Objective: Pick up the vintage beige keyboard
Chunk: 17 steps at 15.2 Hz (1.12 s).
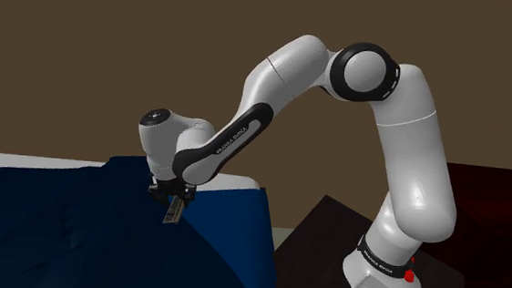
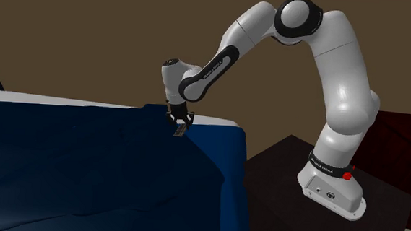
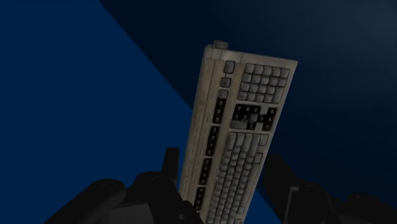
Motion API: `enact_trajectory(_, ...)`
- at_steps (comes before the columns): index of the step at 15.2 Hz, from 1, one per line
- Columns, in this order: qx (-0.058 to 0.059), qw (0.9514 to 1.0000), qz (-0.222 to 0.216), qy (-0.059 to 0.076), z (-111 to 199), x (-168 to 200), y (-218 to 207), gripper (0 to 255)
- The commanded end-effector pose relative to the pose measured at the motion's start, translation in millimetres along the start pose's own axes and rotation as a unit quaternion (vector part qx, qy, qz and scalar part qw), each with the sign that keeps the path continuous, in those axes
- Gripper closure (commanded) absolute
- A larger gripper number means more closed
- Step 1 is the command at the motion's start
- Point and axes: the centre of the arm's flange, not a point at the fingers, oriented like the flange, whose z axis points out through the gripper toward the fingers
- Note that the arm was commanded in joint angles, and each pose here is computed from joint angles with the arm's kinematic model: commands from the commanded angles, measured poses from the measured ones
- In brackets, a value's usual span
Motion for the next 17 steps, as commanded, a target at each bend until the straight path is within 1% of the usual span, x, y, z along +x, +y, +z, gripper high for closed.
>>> enact_trajectory(1,-0.001,1.0,-0.001,-0.001,-3.9,0.3,0.6,255)
enact_trajectory(15,-0.001,1.0,-0.001,-0.001,-76.7,12.1,6.8,255)
enact_trajectory(17,-0.001,1.0,-0.001,-0.001,-77.5,12.2,6.8,255)
